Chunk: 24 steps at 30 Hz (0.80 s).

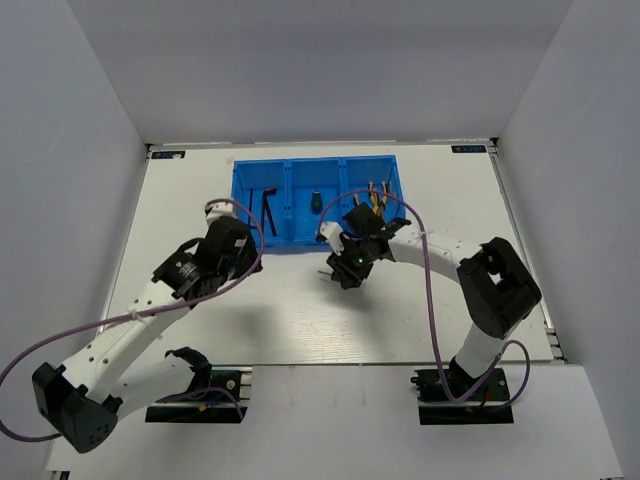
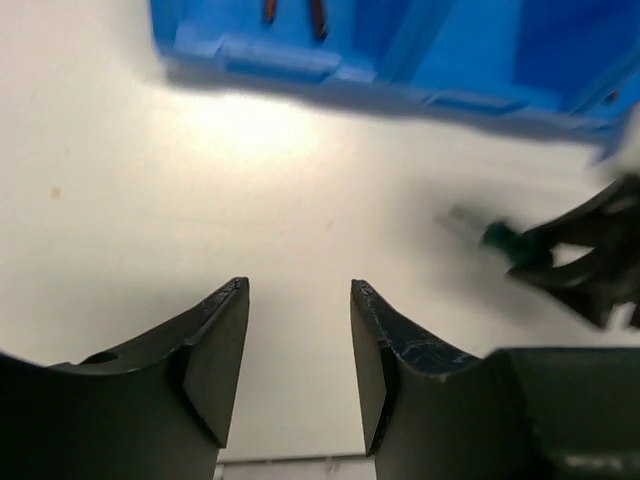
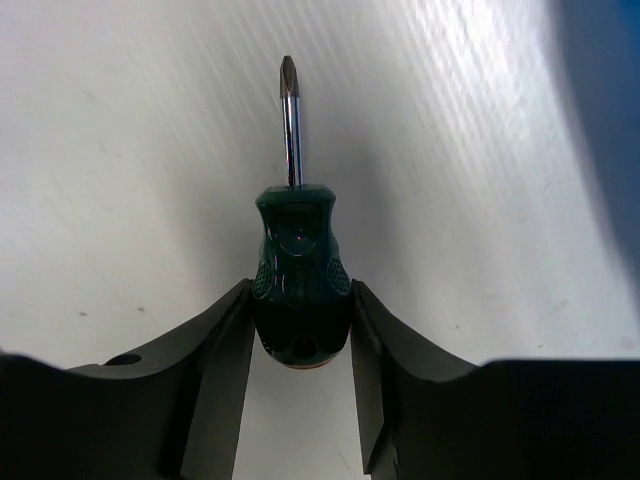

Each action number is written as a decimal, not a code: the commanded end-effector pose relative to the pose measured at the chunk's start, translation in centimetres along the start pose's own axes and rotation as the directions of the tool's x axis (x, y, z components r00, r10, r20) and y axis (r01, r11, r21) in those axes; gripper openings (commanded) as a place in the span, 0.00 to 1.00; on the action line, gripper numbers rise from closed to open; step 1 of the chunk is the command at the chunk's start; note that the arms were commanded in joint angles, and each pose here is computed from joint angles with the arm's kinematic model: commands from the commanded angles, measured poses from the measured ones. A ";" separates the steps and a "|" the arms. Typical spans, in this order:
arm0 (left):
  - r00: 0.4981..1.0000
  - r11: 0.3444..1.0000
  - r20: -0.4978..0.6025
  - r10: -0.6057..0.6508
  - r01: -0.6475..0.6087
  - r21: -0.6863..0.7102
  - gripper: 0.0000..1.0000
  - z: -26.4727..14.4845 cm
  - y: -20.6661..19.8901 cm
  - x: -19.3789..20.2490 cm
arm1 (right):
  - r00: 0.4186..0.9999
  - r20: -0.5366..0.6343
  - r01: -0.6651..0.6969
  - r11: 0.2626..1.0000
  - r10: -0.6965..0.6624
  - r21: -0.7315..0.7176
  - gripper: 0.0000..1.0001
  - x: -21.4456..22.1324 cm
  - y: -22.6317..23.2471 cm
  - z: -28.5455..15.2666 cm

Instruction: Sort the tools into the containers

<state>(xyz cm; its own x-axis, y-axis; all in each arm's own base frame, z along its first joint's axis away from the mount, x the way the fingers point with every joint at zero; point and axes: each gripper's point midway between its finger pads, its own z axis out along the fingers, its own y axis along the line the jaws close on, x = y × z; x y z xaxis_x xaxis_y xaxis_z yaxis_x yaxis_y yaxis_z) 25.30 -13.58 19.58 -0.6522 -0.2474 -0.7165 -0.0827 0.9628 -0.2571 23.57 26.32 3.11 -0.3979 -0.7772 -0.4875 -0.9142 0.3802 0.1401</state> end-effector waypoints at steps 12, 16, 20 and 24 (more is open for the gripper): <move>0.990 0.996 -0.112 -0.081 0.084 0.030 0.57 -0.1 1.5 5.3 | 0.973 0.207 0.022 0.935 -0.101 0.353 0.03 -19.1 -9.9 -5.3; 0.987 0.994 -0.142 -0.080 0.091 0.068 0.58 0.2 0.7 6.1 | 0.983 0.160 0.016 0.914 -0.088 0.405 0.47 -19.6 -11.9 -4.5; 0.984 0.993 -0.163 -0.070 0.084 0.082 0.58 0.6 0.2 6.7 | 0.985 0.150 0.019 0.908 -0.089 0.418 0.62 -19.0 -12.3 -4.7; 0.986 0.991 -0.153 -0.066 0.083 0.104 0.58 0.9 -0.4 6.3 | 0.978 0.195 -0.005 0.925 -0.075 0.381 0.72 -18.8 -11.3 -6.2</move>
<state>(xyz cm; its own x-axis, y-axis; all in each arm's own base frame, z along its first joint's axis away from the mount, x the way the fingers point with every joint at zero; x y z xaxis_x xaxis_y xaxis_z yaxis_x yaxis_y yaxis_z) 21.44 -14.55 13.92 -0.7619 -0.2840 -0.5821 -0.0902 0.9365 -0.3388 41.27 34.33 12.38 -0.3252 -0.7304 -0.6006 -0.8263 0.5283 -0.1950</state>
